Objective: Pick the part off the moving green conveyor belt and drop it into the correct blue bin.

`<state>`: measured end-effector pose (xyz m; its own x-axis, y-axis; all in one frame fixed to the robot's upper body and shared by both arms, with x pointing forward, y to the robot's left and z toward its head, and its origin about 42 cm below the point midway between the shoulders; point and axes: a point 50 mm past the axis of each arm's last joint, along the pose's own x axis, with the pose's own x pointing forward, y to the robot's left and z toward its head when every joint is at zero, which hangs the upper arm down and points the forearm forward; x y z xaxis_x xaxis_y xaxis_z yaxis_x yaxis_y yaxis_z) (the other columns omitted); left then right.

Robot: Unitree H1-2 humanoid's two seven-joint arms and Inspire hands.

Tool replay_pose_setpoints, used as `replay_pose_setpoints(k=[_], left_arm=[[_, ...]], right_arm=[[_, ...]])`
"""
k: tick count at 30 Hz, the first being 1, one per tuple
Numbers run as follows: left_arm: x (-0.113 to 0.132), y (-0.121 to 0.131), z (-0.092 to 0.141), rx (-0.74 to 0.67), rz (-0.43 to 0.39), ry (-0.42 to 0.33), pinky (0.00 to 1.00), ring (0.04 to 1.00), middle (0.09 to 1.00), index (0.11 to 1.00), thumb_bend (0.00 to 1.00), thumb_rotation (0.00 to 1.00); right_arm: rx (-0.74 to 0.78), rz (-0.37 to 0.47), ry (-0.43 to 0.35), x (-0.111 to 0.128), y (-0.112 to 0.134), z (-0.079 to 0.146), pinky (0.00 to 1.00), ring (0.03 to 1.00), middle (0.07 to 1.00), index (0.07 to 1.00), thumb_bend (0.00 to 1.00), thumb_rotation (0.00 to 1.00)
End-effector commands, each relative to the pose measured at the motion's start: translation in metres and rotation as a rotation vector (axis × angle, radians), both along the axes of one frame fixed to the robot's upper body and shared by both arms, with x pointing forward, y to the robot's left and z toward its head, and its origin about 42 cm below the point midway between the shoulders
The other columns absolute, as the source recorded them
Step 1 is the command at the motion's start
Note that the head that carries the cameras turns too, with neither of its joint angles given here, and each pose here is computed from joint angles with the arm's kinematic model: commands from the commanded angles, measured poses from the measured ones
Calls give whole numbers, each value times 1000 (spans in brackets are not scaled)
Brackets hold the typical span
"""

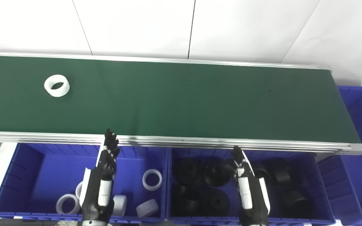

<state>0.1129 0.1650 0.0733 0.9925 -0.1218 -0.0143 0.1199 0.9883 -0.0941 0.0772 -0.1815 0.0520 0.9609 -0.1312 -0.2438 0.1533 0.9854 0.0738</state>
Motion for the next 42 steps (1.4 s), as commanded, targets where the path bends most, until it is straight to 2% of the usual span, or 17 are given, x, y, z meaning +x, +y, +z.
replay_pose_setpoints(k=[1,3,8,12,17,23,27,28,30,32,36,38,39,40,41,42], left_arm=[[0,-5,7,4,-15,-45,1000,1000,1000,1000,793,944],[-1,-7,6,-7,-16,-30,1000,1000,1000,1000,821,914],[4,-14,-1,-37,-18,-56,1000,1000,1000,1000,793,893],[8,-19,-7,-64,-21,-72,1000,1000,1000,1000,858,828],[11,-24,-17,-34,-30,-101,1000,1000,1000,1000,832,853],[16,-28,-27,-61,-55,-85,1000,1000,1000,1000,846,809],[19,-29,-28,-50,-69,-87,993,1000,1000,1000,805,815],[20,-29,-28,-49,-77,-91,980,1000,1000,1000,750,807],[22,-27,-27,-27,-104,-104,938,996,1000,1000,701,819],[24,-28,-20,3,-121,-135,907,982,1000,1000,721,837],[28,-30,12,146,-122,-282,748,898,943,982,787,787],[34,-27,27,226,-114,-365,638,820,869,906,840,692],[42,-26,37,225,-105,-413,571,745,788,796,922,566],[48,-25,44,219,-98,-443,539,708,744,736,950,484],[60,-23,55,223,-79,-498,539,708,744,736,950,484],[71,-21,64,234,-66,-546,494,656,684,680,976,415]], right_arm=[[1,6,-80,2,-4,6,874,912,950,953,772,938],[3,8,-86,2,-7,3,876,915,950,949,757,941],[9,10,-91,6,-13,-4,874,916,949,950,746,947],[9,10,-87,8,-17,-10,881,917,953,955,758,943],[10,20,-81,10,-22,-20,896,924,964,971,733,958],[16,26,-89,12,-28,-31,906,931,966,977,730,955],[20,20,-83,14,-30,-35,896,933,970,983,735,942],[19,20,-83,15,-30,-35,885,930,966,980,736,941],[20,21,-87,15,-31,-35,879,929,965,976,729,939],[20,26,-89,15,-31,-36,887,931,968,979,715,942],[18,31,-90,16,-31,-38,887,932,970,988,706,950],[13,33,-89,17,-31,-37,882,931,968,990,704,957],[12,33,-88,18,-30,-37,881,928,964,991,707,959],[12,33,-88,18,-30,-37,881,925,962,991,712,959],[15,33,-86,19,-30,-37,881,925,962,991,712,959],[20,33,-85,20,-29,-37,887,927,963,992,710,957]])
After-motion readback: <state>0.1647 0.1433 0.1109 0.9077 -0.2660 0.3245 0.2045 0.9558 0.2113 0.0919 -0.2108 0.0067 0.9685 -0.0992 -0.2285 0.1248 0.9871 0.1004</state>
